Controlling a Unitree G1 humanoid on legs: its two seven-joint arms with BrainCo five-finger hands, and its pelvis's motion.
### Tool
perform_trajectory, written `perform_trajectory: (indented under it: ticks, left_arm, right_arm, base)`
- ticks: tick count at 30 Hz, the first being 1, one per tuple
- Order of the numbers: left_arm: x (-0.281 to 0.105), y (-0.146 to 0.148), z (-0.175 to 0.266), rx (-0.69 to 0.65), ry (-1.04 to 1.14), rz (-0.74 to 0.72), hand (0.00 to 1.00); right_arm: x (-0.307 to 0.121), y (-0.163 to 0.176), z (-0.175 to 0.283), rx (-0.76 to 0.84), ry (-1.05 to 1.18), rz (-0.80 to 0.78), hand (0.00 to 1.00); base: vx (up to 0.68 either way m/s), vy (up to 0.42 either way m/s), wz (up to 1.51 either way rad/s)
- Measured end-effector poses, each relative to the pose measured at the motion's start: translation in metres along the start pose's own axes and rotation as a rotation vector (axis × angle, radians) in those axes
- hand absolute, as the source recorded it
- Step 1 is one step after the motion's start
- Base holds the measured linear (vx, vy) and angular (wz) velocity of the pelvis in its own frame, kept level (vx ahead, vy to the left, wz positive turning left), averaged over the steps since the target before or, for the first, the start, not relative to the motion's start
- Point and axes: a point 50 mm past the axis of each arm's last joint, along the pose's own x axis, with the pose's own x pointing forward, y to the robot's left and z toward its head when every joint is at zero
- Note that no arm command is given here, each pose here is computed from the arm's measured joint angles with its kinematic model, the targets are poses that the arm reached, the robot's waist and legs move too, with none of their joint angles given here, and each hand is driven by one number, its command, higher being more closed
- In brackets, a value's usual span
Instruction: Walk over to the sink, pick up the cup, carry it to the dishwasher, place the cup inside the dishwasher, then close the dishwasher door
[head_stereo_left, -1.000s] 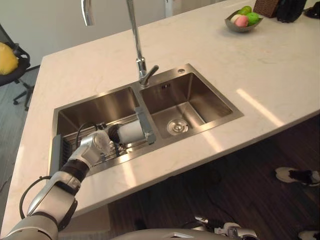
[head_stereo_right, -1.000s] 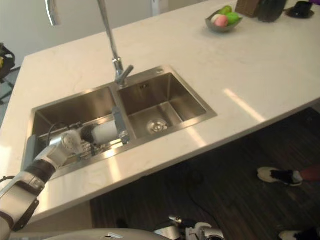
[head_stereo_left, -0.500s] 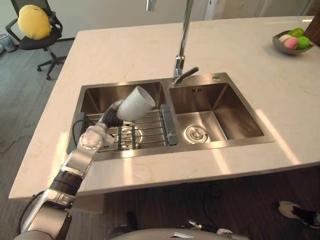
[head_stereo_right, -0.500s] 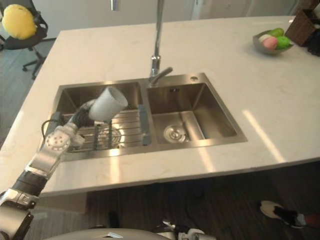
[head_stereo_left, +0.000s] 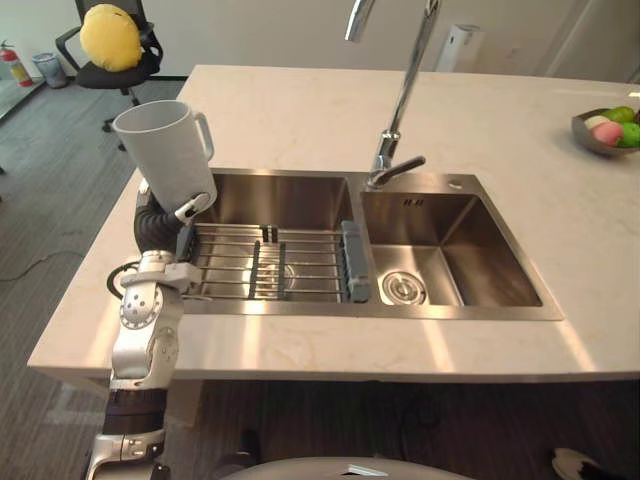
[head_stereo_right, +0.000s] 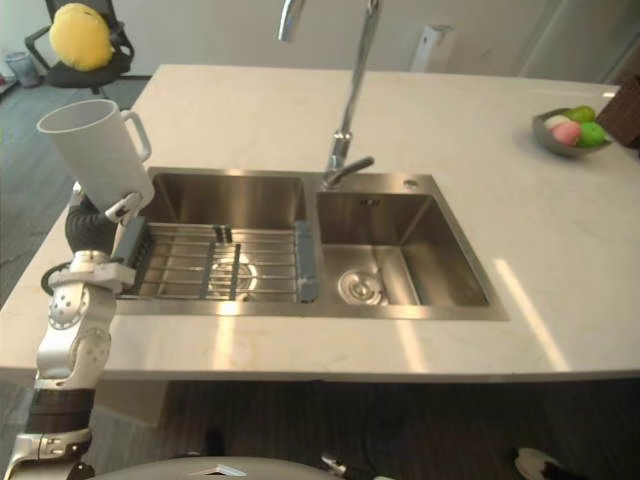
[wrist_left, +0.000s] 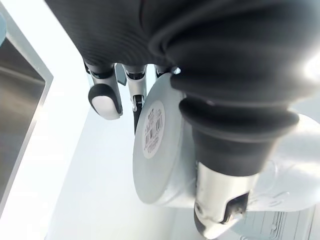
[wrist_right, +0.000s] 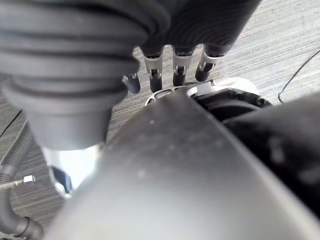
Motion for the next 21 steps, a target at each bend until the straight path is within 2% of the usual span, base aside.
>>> perform_trajectory:
  ticks: [8, 9, 15, 18, 21]
  left_arm:
    - [-0.007, -0.004, 0.027, 0.000, -0.169, 0.036, 1.00]
    - [-0.018, 0.007, 0.036, 0.014, -0.230, 0.127, 1.00]
    - [-0.022, 0.009, 0.035, 0.019, -0.223, 0.134, 1.00]
    - [-0.035, 0.007, 0.027, 0.016, -0.172, 0.125, 1.00]
    - [-0.042, -0.007, 0.013, -0.073, -0.118, 0.108, 1.00]
  right_arm:
    - [-0.001, -0.003, 0.000, 0.021, -0.003, -0.002, 0.00]
    - [-0.004, -0.014, -0.011, 0.059, 0.009, -0.016, 0.00]
    - [-0.005, -0.017, -0.017, 0.076, 0.013, -0.021, 0.00]
    - [-0.008, -0.020, -0.036, 0.177, 0.002, -0.043, 0.00]
    - [-0.007, -0.017, -0.044, 0.274, -0.001, -0.064, 0.00]
  base:
    - [-0.07, 0.014, 0.02]
    - [-0.05, 0.002, -0.10]
    - [0.01, 0.002, -0.17]
    - [0.07, -0.017, -0.28]
    - [0.06, -0.030, 0.05]
